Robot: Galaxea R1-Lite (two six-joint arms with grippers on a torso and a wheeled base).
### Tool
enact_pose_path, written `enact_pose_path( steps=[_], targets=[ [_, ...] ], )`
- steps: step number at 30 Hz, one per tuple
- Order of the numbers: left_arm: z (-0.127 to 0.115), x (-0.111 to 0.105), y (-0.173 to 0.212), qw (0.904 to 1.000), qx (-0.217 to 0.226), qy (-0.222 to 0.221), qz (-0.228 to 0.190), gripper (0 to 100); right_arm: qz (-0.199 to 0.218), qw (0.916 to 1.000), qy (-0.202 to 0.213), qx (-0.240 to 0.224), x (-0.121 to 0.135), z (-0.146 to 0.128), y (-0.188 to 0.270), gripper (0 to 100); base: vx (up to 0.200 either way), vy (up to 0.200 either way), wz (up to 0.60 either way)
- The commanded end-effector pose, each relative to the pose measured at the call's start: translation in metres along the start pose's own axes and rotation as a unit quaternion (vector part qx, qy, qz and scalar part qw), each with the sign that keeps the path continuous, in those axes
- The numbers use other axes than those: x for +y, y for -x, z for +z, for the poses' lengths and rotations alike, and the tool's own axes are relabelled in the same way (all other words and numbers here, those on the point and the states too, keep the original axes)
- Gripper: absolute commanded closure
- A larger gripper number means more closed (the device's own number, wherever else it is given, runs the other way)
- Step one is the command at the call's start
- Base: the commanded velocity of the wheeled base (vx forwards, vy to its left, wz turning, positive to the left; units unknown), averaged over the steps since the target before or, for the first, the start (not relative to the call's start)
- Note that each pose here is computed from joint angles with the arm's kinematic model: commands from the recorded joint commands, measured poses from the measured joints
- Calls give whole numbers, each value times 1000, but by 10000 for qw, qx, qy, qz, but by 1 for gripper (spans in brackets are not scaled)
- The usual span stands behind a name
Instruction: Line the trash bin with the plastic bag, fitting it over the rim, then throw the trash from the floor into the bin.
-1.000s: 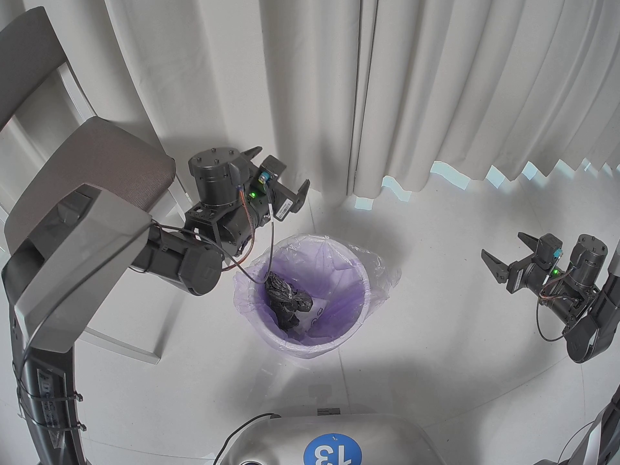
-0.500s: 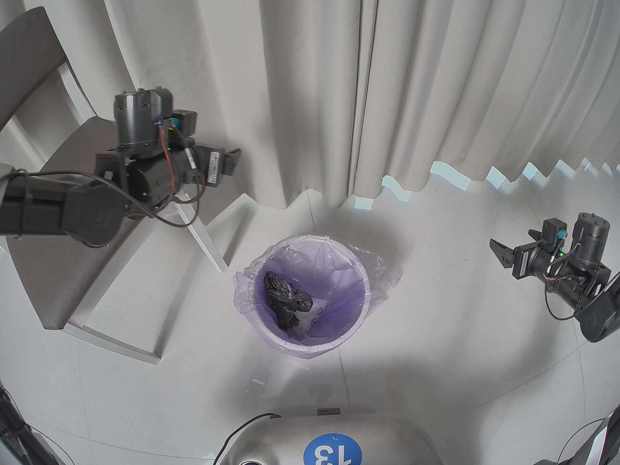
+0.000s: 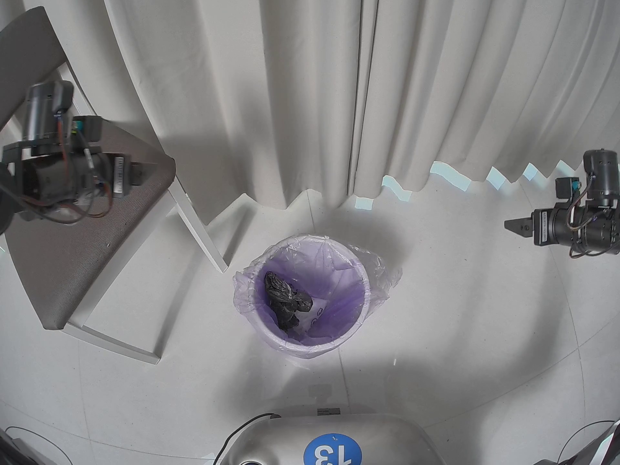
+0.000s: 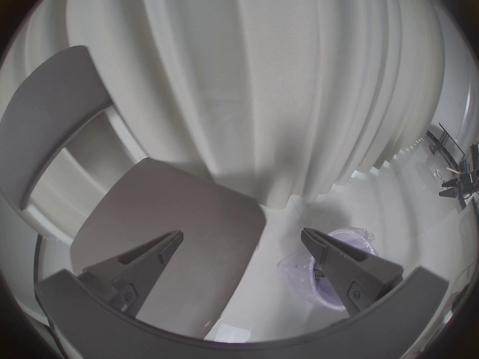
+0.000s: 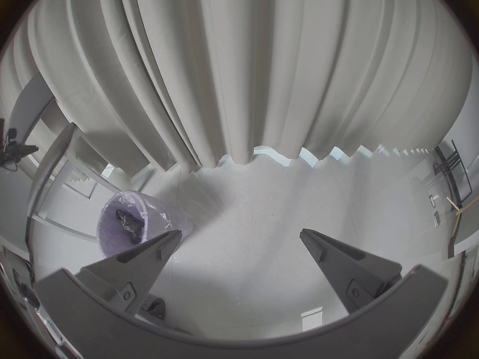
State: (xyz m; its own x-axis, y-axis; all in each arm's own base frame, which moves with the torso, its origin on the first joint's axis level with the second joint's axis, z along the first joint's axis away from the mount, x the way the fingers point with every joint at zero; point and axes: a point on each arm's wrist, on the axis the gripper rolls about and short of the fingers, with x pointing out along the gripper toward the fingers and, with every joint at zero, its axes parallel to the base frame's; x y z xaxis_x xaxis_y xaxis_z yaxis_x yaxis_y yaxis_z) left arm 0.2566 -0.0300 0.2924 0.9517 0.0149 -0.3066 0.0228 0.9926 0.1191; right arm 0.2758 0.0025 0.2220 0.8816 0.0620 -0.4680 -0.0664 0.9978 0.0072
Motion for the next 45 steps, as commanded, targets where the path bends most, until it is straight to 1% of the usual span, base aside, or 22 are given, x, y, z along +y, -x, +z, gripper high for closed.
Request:
enact_pose_path(
  steps=[1, 4, 5, 6, 7, 8, 9, 12, 17, 20, 21, 22, 23, 27, 30, 32, 35, 36, 37, 39, 41, 45],
  targets=[
    [0, 35, 94, 9965, -562, 423, 454, 0, -188, 9887, -2, -1487, 0, 49, 95, 0, 0, 0, 0],
    [-3, 34, 130, 9938, -948, 412, 419, 0, -172, 9799, -20, -1985, 2, 47, 128, 0, 0, 0, 0],
    [-3, 34, 130, 9938, -948, 412, 419, 0, -172, 9799, -20, -1985, 2, 47, 128, 0, 0, 0, 0],
    [-9, 33, 154, 9912, -1181, 386, 458, 0, -173, 9729, -13, -2307, 4, 42, 153, 0, 0, 0, 0],
    [-11, 33, 161, 9903, -1248, 390, 471, 0, -175, 9702, -6, -2419, 5, 41, 161, 0, 0, 0, 0],
    [-12, 33, 163, 9900, -1271, 392, 473, 0, -175, 9696, -4, -2441, 5, 41, 163, 0, 0, 0, 0],
    [-20, 33, 182, 9875, -1433, 405, 524, 0, -186, 9616, 14, -2737, 7, 36, 187, 0, 0, 0, 0],
    [-36, 31, 209, 9841, -1627, 419, 570, 0, -203, 9502, 27, -3110, 10, 26, 219, 0, 0, 0, 0],
    [-59, 29, 251, 9760, -2036, 451, 632, 0, -215, 9305, 60, -3657, 15, -8, 265, 0, 0, 0, 0],
    [-70, 28, 274, 9718, -2218, 436, 676, 0, -213, 9161, 53, -4004, 17, -22, 290, 0, 0, 0, 0],
    [-75, 27, 283, 9707, -2261, 433, 696, 0, -201, 9098, 34, -4145, 18, -29, 301, 0, 0, 0, 0],
    [-75, 27, 283, 9707, -2261, 433, 696, 0, -201, 9098, 34, -4145, 18, -29, 301, 0, 0, 0, 0],
    [-88, 26, 305, 9684, -2352, 389, 731, 0, -198, 8994, 26, -4367, 20, -47, 320, 0, 0, 0, 0],
    [-102, 25, 329, 9658, -2432, 399, 808, 0, -194, 8936, 44, -4483, 22, -69, 340, 0, 0, 0, 0],
    [-123, 24, 353, 9636, -2511, 405, 823, 0, -198, 8923, 53, -4510, 25, -98, 358, 0, 0, 0, 0],
    [-138, 22, 367, 9642, -2487, 395, 831, 0, -194, 8905, 66, -4544, 26, -118, 369, 0, 0, 0, 0],
    [-160, 20, 382, 9643, -2487, 380, 827, 0, -194, 8884, 69, -4585, 28, -142, 380, 0, 0, 0, 0],
    [-161, 20, 383, 9643, -2487, 380, 827, 0, -198, 8884, 76, -4585, 28, -143, 381, 0, 0, 0, 0],
    [-170, 18, 389, 9635, -2516, 382, 830, 0, -187, 8881, 86, -4592, 28, -155, 385, 0, 0, 0, 0],
    [-179, 17, 394, 9628, -2538, 384, 839, 0, -164, 8878, 87, -4599, 28, -165, 388, 0, 0, 0, 0],
    [-190, 15, 400, 9599, -2639, 390, 864, 0, -148, 8850, 105, -4653, 28, -176, 392, 0, 0, 0, 0],
    [-210, 14, 407, 9599, -2650, 389, 834, 0, -17, 8858, 132, -4639, 26, -188, 393, 0, 0, 0, 0]
  ],
)
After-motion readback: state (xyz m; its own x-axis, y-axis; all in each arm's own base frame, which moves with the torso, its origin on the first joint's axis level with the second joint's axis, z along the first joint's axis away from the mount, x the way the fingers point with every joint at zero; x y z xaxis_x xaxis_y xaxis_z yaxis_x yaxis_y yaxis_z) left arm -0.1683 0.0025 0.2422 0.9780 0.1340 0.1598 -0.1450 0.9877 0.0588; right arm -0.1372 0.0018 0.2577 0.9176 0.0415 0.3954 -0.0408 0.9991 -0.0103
